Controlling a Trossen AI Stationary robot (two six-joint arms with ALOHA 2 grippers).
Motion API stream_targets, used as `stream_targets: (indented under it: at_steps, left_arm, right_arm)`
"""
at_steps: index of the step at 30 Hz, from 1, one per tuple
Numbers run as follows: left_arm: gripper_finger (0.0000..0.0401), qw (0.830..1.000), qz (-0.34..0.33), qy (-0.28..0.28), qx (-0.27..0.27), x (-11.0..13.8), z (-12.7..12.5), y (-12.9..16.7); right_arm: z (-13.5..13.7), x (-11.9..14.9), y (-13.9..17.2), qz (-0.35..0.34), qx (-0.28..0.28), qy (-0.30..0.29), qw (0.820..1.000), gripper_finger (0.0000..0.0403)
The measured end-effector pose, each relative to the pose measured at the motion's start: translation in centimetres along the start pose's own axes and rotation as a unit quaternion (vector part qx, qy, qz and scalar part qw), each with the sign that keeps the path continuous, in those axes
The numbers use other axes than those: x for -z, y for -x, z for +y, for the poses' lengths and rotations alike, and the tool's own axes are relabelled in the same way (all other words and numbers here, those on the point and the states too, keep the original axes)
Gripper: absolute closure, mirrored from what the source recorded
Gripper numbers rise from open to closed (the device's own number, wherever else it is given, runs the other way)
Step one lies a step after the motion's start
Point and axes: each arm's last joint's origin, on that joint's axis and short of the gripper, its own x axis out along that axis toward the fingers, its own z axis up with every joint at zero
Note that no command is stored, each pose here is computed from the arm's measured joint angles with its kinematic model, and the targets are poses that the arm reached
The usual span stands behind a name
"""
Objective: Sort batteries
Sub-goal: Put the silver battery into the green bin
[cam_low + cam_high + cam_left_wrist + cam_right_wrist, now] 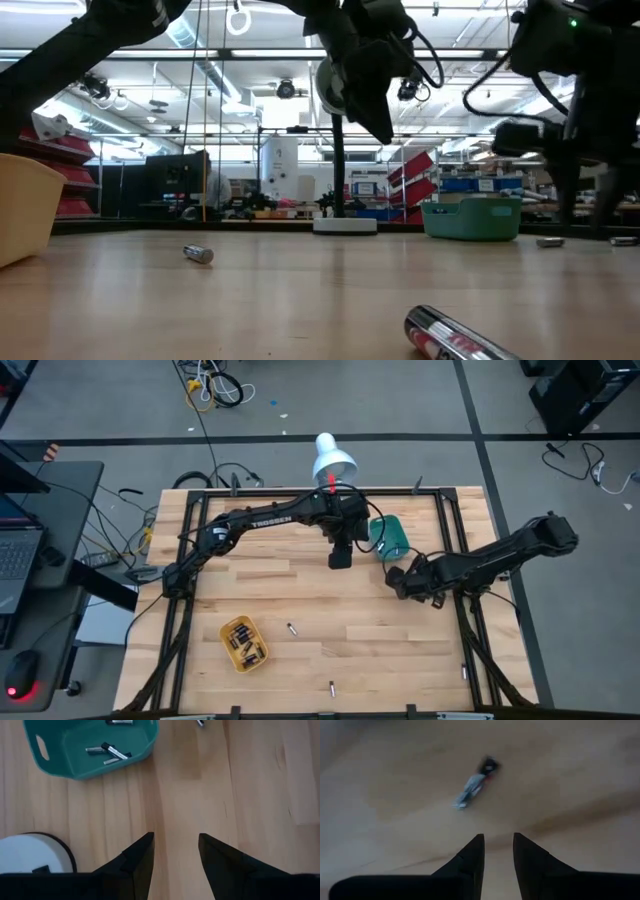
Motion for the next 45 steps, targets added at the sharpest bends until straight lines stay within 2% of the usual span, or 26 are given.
stream_targets:
  at_steps: [3, 5, 7, 9, 15, 20, 22, 27, 31, 36, 45]
  left_arm:
    - [0.0232, 1.0, 0.003, 0.001, 0.002, 0.1, 0.0, 0.0]
    - [0.0232, 1.0, -0.002, 0.0, 0.008, 0.0, 0.0, 0.0]
    - [0.0232, 1.0, -0.013, 0.001, 0.021, -0.2, -0.1, 0.0]
    - [0.0232, 0.999, -0.021, 0.002, 0.028, -0.3, -0.1, 0.0]
    - [0.0232, 0.999, -0.021, 0.002, 0.029, -0.3, -0.1, 0.0]
    - [0.0232, 0.999, -0.022, -0.001, 0.03, -0.4, -0.3, -0.1]
    - [0.0232, 0.999, -0.02, -0.001, 0.031, -0.3, -0.4, -0.1]
    - [0.0232, 0.999, -0.005, 0.0, 0.035, -0.1, -0.7, -0.1]
    - [0.0232, 0.999, 0.007, 0.0, 0.039, 0.1, -1.0, -0.1]
    - [0.0232, 0.999, 0.014, -0.004, 0.041, 0.1, -1.4, -0.2]
    - [0.0232, 0.999, 0.018, -0.01, 0.045, 0.0, -2.1, -0.3]
  right_arm:
    - [0.2, -0.7, 0.5, -0.041, -0.011, 0.059, 0.997, 0.0313]
    - [-0.1, -1.6, 0.6, -0.078, 0.017, 0.095, 0.992, 0.0312]
    - [-0.7, -2.5, 0.7, -0.098, 0.069, 0.107, 0.987, 0.0313]
    - [-1.2, -3.1, 0.6, -0.095, 0.108, 0.097, 0.985, 0.0313]
    - [-0.8, -3.6, 0.4, -0.108, 0.108, 0.066, 0.986, 0.0311]
    - [-0.5, -4.3, -0.2, -0.177, 0.103, -0.018, 0.979, 0.0315]
    - [-0.6, -4.4, -0.4, -0.191, 0.116, -0.054, 0.973, 0.0315]
    - [-0.6, -4.4, -1.1, -0.17, 0.156, -0.091, 0.969, 0.0315]
    - [-0.8, -4.2, -1.2, -0.159, 0.173, -0.091, 0.968, 0.0315]
    - [-1.1, -4.5, -2.5, -0.178, 0.2, -0.095, 0.959, 0.0315]
    - [-1.2, -4.8, -3.1, -0.195, 0.2, -0.085, 0.957, 0.0336]
